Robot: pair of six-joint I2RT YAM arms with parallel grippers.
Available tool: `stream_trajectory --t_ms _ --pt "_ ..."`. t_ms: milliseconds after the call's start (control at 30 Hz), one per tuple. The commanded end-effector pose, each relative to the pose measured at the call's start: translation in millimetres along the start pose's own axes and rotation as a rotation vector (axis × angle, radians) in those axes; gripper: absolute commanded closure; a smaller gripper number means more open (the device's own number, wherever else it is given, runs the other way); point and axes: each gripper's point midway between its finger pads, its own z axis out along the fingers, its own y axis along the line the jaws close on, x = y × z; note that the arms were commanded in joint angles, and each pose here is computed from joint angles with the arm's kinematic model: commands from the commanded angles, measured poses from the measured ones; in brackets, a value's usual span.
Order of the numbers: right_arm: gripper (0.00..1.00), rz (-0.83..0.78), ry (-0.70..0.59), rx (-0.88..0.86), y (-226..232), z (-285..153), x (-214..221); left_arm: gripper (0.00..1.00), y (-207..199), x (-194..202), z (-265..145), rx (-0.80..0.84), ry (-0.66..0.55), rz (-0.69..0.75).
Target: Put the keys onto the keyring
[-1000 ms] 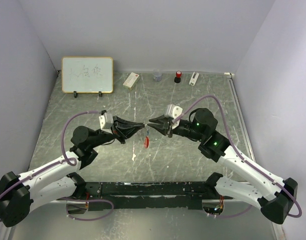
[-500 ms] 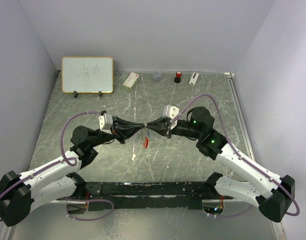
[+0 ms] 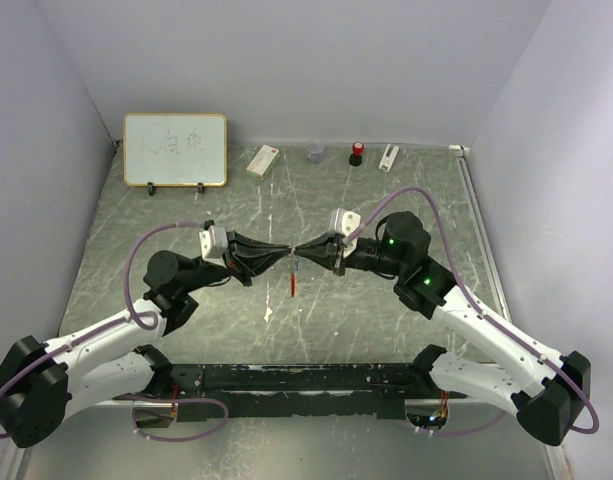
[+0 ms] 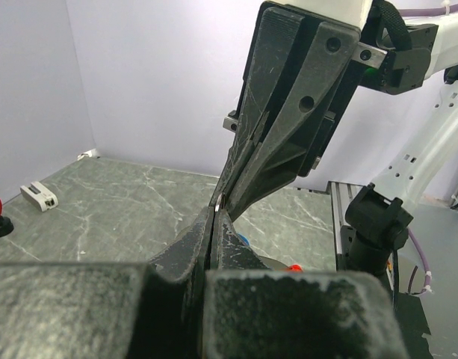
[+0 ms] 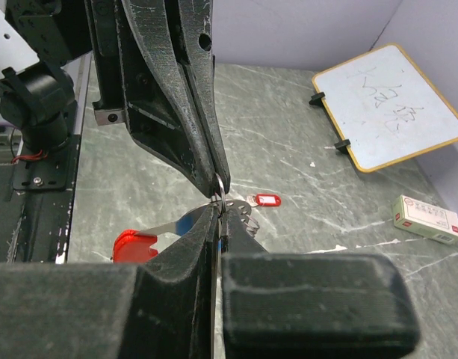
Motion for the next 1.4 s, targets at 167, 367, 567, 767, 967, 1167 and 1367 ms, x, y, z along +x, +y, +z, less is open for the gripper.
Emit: stream_trajectory --t_ms 167,367,567,767,967,1167,1367 --pt "1.00 -0.013 -0.006 -0.003 -3 -2 -9 0.85 6 -6 8 -0.010 0.003 -0.003" --pt "1.00 -0.009 0.023 -0.001 -6 -2 -6 0.71 9 -1 9 -0.014 0.044 -0.002" --pt "1.00 -0.006 0.061 0.007 -9 -3 -3 0.70 10 7 10 -0.007 0.100 -0.008" --pt "1.00 0.001 0.102 0.013 -13 -5 -1 0.71 9 15 11 0.006 0.153 -0.019" --pt "1.00 0.013 0.134 0.010 -14 -4 2 0.74 7 21 12 0.030 0.199 -0.026" --pt "1.00 0.033 0.170 0.014 -17 -3 6 0.73 7 22 13 0.038 0.238 -0.026" --pt "1.00 0.053 0.204 0.016 -19 -3 9 0.74 10 32 12 0.039 0.313 -0.043"
